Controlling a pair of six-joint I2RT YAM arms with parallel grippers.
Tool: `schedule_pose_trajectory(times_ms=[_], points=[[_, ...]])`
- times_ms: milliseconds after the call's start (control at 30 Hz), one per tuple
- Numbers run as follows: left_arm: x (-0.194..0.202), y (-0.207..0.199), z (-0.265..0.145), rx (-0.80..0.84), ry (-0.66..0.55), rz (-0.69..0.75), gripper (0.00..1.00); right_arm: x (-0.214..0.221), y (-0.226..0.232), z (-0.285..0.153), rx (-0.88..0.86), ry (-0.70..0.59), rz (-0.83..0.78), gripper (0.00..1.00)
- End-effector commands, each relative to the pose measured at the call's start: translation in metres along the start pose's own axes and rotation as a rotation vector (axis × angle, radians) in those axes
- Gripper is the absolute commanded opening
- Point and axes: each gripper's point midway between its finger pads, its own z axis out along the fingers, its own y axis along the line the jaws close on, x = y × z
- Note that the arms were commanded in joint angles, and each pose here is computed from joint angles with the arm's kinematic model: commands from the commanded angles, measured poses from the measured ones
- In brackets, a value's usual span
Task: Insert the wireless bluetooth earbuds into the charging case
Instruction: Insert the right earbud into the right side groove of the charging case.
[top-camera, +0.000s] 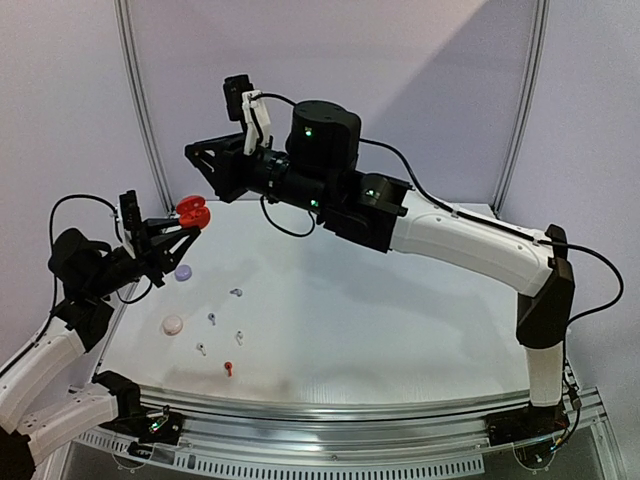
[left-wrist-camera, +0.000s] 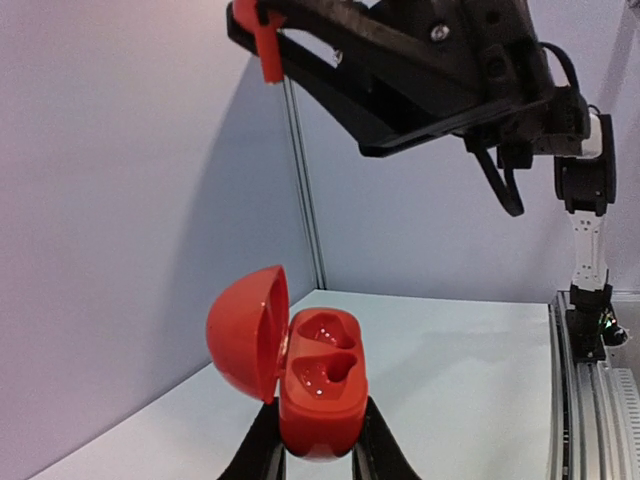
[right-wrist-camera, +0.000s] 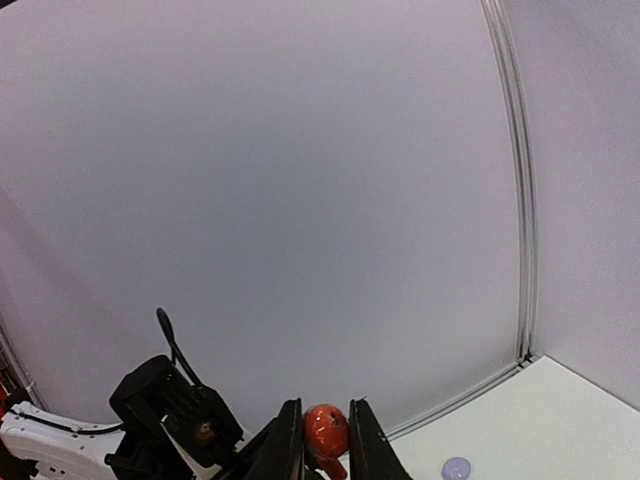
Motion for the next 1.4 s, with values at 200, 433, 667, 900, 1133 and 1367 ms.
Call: schedule_pose_trajectory(times_ms=[200,433,667,900,1133,1367], points=[[-0.039,-0.008,0.003,0.048,-0.106,0.002,0.00,0.016,0.037,0.001,-0.168,-0.017,-0.047,0.00],[-0.047,-0.014,0.001,0.073,-0.124,0.013,0.00,0.024,0.029,-0.001,-0.130,-0.007,-0.031,0.00],[-0.050,-0.016,0.001,0.083,-0.129,0.042,0.00,0.028,0.024,-0.005,-0.104,-0.002,-0.021,0.00],[-0.048,-0.020,0.001,0.106,-0.120,0.027,0.00,0.026,0.022,-0.010,-0.088,-0.005,-0.013,0.00],[-0.046,-0.019,0.001,0.108,-0.112,0.025,0.00,0.013,0.021,-0.021,-0.068,-0.023,-0.036,0.00],[-0.049,-0.023,0.001,0.129,-0.120,0.022,0.00,0.021,0.019,-0.021,-0.064,-0.006,-0.033,0.00]])
